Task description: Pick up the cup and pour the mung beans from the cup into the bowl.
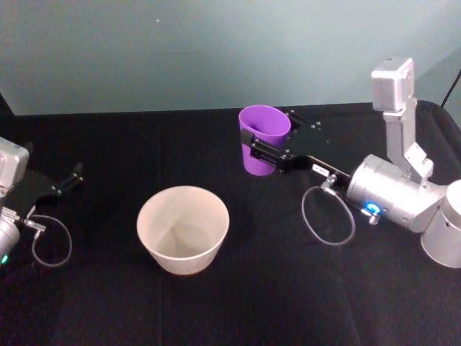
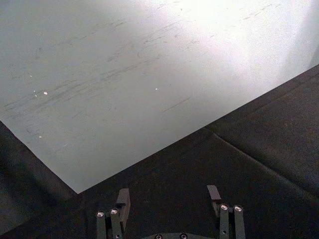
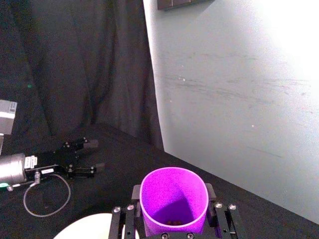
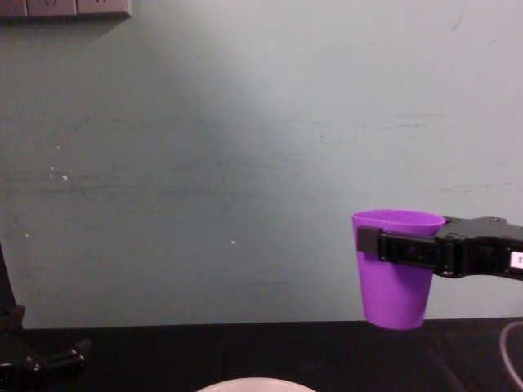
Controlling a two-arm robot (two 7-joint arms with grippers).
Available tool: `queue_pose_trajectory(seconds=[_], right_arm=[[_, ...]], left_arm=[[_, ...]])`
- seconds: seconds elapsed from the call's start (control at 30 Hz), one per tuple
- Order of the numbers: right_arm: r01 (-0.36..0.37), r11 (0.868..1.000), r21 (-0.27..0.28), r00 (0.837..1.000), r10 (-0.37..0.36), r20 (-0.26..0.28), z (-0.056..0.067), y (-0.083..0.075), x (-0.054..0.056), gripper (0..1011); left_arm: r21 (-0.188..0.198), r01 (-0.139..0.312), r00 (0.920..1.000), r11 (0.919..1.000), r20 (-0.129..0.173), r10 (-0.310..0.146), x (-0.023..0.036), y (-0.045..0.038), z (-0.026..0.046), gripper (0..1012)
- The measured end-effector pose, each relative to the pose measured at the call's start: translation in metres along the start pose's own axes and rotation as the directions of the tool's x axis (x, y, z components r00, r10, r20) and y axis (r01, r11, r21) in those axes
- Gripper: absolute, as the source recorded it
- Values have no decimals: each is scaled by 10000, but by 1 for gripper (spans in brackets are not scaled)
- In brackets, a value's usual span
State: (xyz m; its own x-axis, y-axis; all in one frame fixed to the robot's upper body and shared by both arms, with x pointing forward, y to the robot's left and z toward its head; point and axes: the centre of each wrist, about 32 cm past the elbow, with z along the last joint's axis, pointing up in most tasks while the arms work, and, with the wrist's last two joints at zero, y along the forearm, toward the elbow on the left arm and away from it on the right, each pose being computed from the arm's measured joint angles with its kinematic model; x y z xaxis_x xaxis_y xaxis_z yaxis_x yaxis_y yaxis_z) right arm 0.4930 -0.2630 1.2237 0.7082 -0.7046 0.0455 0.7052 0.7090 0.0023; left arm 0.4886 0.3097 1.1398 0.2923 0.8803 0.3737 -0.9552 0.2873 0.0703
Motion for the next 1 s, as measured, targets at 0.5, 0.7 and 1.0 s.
queue_pose_trajectory(seconds=[0.5, 0.7, 1.0], right_arm=[[415, 9977, -530, 9987, -398, 319, 43, 333, 119, 724], [497, 9943, -940, 9888, -357, 1451, 70, 455, 57, 724], [872, 9860, -1421, 8798, -93, 4753, 137, 468, -183, 724]], left_arm=[[0, 0, 10000, 10000, 0, 0, 0, 0, 0, 1000], [0, -1, 10000, 10000, 1, 1, 0, 0, 0, 1000], [0, 0, 10000, 10000, 1, 0, 0, 0, 0, 1000]])
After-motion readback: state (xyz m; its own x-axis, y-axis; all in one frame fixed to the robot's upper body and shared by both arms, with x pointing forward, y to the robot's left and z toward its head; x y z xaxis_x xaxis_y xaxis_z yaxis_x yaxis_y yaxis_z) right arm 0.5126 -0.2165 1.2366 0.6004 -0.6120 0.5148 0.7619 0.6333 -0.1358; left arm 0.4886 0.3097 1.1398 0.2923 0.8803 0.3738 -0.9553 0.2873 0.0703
